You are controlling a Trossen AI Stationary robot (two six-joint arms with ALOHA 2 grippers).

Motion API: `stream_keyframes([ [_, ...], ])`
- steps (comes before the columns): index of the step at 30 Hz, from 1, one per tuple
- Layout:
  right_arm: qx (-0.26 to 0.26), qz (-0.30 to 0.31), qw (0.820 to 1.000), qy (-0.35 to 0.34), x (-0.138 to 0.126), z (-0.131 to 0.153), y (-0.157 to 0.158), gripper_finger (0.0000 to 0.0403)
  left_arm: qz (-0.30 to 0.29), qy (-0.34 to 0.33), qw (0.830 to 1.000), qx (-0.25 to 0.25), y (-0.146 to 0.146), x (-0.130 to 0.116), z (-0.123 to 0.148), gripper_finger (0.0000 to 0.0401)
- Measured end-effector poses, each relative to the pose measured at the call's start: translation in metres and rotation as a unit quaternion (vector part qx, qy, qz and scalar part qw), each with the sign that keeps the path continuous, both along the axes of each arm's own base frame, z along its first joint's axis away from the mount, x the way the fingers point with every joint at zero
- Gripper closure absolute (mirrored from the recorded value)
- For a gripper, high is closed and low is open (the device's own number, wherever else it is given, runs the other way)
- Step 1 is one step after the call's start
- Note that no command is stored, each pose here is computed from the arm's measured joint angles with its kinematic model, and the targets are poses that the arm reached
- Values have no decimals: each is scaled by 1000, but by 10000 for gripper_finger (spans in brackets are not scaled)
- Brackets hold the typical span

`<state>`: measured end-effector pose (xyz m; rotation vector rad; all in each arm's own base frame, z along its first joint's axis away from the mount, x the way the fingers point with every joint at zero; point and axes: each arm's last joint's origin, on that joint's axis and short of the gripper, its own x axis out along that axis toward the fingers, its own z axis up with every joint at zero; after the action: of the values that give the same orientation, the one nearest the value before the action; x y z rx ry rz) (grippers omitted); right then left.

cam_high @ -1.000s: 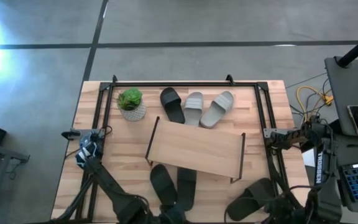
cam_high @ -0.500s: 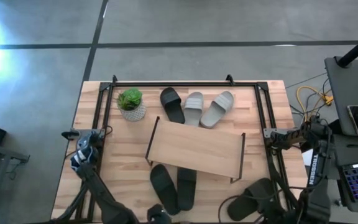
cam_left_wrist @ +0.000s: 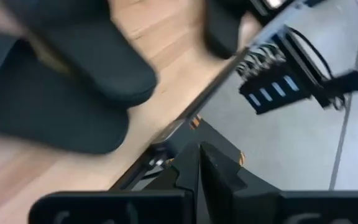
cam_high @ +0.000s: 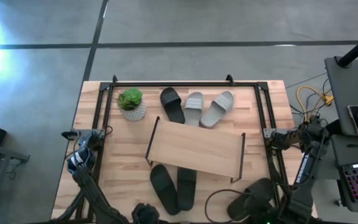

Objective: Pick and place slides into the shelf
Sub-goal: Adjust the black slide under the shelf

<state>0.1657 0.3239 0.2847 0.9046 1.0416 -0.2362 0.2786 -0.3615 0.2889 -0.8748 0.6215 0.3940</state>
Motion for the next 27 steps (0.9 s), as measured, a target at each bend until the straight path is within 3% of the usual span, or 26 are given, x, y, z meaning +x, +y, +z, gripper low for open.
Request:
stream_keyframes([
  [10,-45,22,999,20,27,-25,-1,394,135,14,987,-84,2,-14,-48,401],
  [14,-57,9,998,15,37,-29,-5,394,128,76,984,-96,7,-13,-61,401],
  [21,-75,-45,996,-18,56,-29,-17,394,135,178,974,-15,24,-26,-71,401],
  [27,-62,-33,997,-45,69,-26,-19,394,148,223,962,48,37,-33,-80,401],
])
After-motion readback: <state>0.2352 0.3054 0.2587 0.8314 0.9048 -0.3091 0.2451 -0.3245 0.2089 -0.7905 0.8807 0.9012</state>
